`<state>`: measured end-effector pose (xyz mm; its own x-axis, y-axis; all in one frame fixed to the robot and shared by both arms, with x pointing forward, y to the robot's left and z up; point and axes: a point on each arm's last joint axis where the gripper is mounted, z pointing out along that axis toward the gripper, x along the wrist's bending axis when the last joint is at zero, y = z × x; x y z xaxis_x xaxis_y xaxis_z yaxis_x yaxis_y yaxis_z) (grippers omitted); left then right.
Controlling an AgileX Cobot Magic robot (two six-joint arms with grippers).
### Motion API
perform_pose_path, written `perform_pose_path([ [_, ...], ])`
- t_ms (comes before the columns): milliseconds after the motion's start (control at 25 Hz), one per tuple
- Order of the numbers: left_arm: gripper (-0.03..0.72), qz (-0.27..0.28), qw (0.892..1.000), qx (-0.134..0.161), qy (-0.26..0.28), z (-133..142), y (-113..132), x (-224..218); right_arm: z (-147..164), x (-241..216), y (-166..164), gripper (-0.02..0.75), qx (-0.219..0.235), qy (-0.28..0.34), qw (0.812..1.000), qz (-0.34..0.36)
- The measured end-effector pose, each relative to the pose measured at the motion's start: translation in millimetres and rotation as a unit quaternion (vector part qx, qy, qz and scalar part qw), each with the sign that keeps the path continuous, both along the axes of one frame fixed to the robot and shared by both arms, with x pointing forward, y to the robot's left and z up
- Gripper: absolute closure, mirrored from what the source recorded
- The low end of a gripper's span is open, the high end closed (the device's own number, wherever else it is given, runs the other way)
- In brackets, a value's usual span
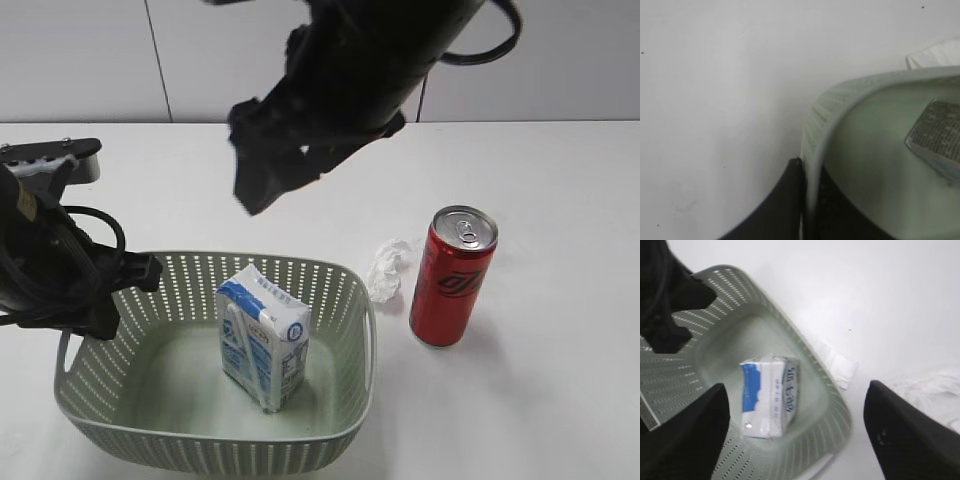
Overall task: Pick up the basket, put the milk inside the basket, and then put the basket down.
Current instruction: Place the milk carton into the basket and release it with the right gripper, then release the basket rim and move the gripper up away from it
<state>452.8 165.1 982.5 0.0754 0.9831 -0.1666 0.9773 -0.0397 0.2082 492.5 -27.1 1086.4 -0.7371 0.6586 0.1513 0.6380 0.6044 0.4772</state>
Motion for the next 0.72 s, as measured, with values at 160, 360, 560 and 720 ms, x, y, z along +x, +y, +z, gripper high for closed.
perform_pose_path([
  [160, 0.687, -0.001, 1.0, 0.003, 0.004, -0.2, 0.5, -0.7, 6.2, 31.8, -47.1, 0.094, -0.02, 0.0, 0.997, -0.07],
  [360, 0.687, -0.001, 1.0, 0.007, 0.011, -0.6, 1.2, -2.0, 3.8, 62.6, -121.2, 0.111, -0.098, 0.021, 0.983, -0.156],
  [560, 0.687, 0.001, 1.0, 0.006, 0.01, -0.5, 1.1, -1.8, 8.2, 75.5, -192.3, 0.125, -0.109, 0.038, 0.963, -0.246],
  [720, 0.687, 0.006, 1.0, 0.003, 0.012, -0.5, 1.5, -1.5, 3.5, 66.0, -241.4, 0.132, -0.119, 0.054, 0.945, -0.3],
])
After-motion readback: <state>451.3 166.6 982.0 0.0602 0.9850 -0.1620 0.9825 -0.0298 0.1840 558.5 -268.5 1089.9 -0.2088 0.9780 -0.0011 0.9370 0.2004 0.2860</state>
